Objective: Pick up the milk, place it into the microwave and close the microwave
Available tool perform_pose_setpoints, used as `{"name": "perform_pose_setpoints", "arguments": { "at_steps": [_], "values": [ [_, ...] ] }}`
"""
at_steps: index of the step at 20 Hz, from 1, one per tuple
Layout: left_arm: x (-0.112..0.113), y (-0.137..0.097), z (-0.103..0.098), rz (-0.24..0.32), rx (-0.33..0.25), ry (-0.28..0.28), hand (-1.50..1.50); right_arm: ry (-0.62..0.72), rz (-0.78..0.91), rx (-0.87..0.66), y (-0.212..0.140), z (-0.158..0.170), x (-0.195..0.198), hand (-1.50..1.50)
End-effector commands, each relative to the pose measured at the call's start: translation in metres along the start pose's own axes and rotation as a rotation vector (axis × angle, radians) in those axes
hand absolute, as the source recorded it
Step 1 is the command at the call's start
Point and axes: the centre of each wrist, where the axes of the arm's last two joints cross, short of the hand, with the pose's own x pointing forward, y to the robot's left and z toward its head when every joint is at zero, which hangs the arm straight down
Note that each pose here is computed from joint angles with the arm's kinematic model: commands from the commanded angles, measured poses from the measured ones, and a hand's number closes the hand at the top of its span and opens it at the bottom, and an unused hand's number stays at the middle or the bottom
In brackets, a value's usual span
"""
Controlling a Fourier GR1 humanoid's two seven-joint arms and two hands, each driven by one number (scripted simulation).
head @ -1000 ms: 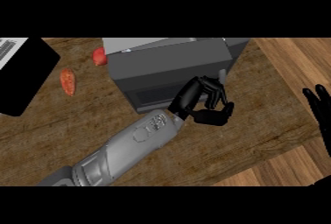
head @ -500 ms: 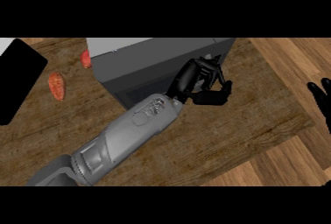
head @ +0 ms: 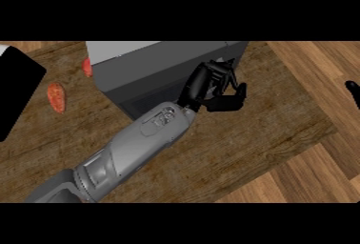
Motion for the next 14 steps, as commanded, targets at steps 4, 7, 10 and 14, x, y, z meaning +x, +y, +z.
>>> {"name": "perform_pose_setpoints", "arguments": {
  "at_steps": [4, 7, 10, 14],
  "values": [
    [0.013, -0.011, -0.013, -0.014, 0.003, -0.028, 1.50, -0.001, 0.028, 0.005, -0.011, -0.008, 0.011, -1.50],
    [0.015, -0.012, -0.013, -0.007, 0.008, -0.033, 1.50, 0.009, 0.035, 0.017, -0.013, -0.011, 0.015, -1.50],
    [0.015, -0.013, -0.013, -0.010, 0.019, -0.037, 1.50, 0.011, 0.055, 0.042, -0.016, -0.016, 0.022, -1.50],
    [0.017, -0.015, -0.014, -0.005, 0.033, -0.040, 1.50, -0.003, 0.032, 0.026, -0.019, -0.019, 0.022, -1.50]
  ]
}}
